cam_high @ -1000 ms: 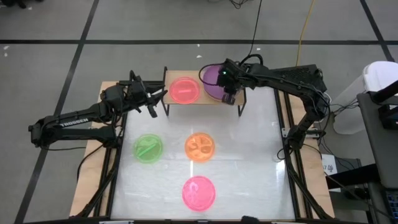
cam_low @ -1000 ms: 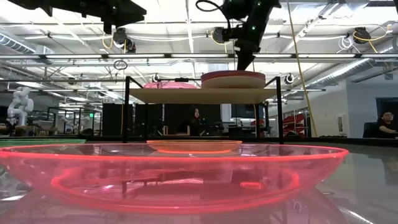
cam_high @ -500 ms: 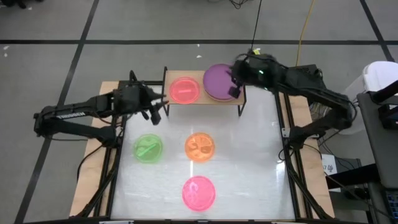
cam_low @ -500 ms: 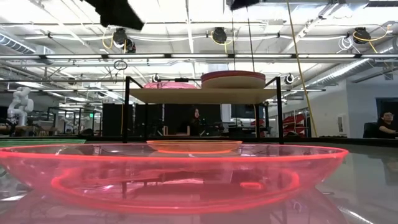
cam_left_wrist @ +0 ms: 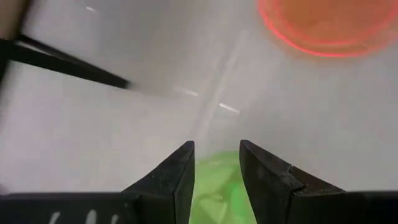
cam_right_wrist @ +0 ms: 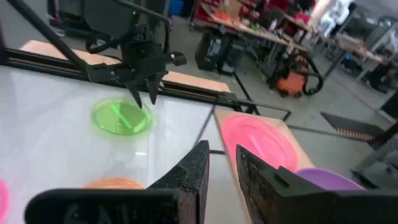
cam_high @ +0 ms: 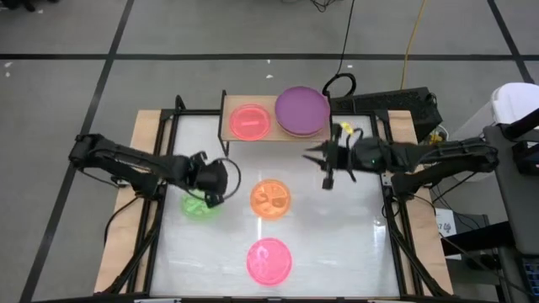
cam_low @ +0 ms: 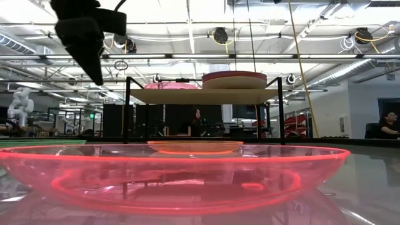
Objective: Place and stack plates onto a shelf
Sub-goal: Stack the green transparent plate on top of the pink transparent plate on the shelf
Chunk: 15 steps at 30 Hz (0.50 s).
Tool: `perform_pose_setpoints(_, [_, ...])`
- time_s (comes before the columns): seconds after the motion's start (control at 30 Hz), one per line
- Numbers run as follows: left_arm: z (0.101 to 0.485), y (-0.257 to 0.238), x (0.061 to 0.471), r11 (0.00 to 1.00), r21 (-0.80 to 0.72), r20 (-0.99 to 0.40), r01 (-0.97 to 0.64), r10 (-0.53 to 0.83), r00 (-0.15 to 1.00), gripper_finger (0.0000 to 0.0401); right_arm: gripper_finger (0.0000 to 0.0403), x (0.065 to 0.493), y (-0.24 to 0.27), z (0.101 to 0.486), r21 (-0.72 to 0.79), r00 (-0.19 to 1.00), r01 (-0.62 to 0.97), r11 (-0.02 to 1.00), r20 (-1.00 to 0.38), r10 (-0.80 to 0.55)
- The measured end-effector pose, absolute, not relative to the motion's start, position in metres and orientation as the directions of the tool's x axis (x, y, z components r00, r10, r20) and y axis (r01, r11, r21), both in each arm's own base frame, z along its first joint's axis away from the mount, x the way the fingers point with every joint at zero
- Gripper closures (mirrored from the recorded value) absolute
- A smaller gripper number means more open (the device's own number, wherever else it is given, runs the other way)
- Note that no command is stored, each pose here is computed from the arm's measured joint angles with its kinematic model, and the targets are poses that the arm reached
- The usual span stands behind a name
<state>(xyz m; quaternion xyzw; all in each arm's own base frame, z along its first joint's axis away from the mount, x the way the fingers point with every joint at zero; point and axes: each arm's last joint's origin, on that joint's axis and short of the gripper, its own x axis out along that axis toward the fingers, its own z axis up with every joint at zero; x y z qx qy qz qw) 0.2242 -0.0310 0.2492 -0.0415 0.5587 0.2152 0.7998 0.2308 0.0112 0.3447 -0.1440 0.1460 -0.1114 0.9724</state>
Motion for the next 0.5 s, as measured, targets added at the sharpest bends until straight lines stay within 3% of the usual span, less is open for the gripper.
perform_pose_setpoints(0.23, [0.220, -0.078, 0.223, 0.919, 0.176, -0.940, -0.353, 0.263, 0.216, 0.0268, 0.0339, 0.227, 0.027, 0.310, -0.342, 0.933, 0.217, 0.914, -0.203, -0.297])
perform_pose_setpoints(0.5, [0.189, -0.111, 0.211, 0.926, 0.160, -0.968, -0.341, 0.215, 0.128, 0.0268, 0.0339, 0.226, 0.033, 0.307, -0.333, 0.941, 0.203, 0.921, -0.192, -0.277])
